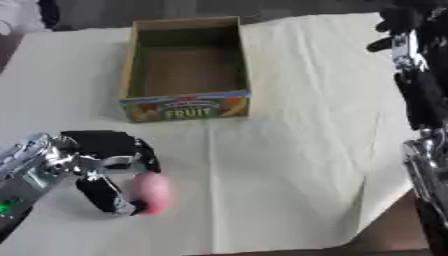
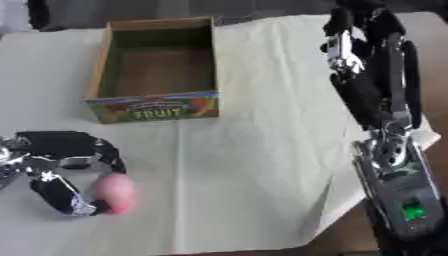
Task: Pick up objects on the table and place them in the box.
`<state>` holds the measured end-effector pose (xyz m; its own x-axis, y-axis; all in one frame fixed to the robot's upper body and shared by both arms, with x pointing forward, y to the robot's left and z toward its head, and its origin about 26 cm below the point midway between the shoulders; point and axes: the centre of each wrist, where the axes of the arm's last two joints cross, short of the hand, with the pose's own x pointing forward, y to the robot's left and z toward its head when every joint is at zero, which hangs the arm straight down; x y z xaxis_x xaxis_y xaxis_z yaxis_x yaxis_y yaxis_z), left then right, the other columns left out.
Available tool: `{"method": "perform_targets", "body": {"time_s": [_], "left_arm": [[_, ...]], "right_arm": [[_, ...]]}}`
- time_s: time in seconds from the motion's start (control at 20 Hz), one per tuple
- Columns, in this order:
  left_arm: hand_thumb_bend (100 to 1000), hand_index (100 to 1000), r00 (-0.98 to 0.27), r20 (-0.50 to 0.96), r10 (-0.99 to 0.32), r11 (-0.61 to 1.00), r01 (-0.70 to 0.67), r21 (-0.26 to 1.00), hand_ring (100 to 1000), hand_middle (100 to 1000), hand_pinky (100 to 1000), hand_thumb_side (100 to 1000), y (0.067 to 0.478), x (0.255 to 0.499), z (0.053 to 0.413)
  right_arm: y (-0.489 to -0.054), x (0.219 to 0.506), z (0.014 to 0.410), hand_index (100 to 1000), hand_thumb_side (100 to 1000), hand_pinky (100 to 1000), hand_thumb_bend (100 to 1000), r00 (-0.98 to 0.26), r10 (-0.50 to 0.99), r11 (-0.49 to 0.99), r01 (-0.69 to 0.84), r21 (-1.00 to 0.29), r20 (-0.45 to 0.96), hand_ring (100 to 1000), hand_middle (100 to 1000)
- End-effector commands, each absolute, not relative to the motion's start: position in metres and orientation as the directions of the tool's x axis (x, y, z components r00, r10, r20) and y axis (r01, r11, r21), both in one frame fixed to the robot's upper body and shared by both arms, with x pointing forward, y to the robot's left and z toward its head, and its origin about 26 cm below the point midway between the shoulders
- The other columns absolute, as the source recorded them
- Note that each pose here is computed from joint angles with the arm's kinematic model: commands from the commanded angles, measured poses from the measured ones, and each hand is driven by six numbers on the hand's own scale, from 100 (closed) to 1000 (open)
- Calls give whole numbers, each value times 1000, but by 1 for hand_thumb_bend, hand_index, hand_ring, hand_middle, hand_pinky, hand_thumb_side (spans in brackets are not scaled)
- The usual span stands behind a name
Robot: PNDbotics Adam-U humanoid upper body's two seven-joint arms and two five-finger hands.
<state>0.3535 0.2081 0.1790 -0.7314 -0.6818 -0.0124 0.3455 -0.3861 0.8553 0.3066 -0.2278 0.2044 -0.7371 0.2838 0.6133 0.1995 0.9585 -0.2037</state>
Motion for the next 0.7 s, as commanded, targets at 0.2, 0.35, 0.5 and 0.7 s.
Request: {"method": "perform_targets", "body": {"time_s": [0.2, 0.35, 0.5, 0.7], "left_arm": [[273, 709, -731, -36, -681, -376, 307, 874, 781, 693, 737, 345, 209, 352, 192], [252, 697, -730, -31, -683, -372, 311, 874, 779, 693, 736, 316, 209, 352, 192], [241, 670, -731, -24, -682, -371, 317, 873, 777, 689, 734, 297, 207, 352, 192], [216, 646, -734, -6, -680, -362, 329, 872, 773, 686, 731, 265, 206, 351, 193]], "right_arm": [[-228, 304, 213, 772, 624, 539, 139, -758, 282, 959, 194, -208, 588, 790, 523], [-228, 304, 213, 772, 624, 540, 138, -758, 281, 959, 194, -207, 588, 790, 524], [-227, 304, 213, 772, 624, 540, 138, -759, 280, 959, 193, -207, 588, 791, 523], [-227, 304, 212, 773, 623, 540, 137, -758, 279, 959, 193, -207, 590, 791, 523]]}}
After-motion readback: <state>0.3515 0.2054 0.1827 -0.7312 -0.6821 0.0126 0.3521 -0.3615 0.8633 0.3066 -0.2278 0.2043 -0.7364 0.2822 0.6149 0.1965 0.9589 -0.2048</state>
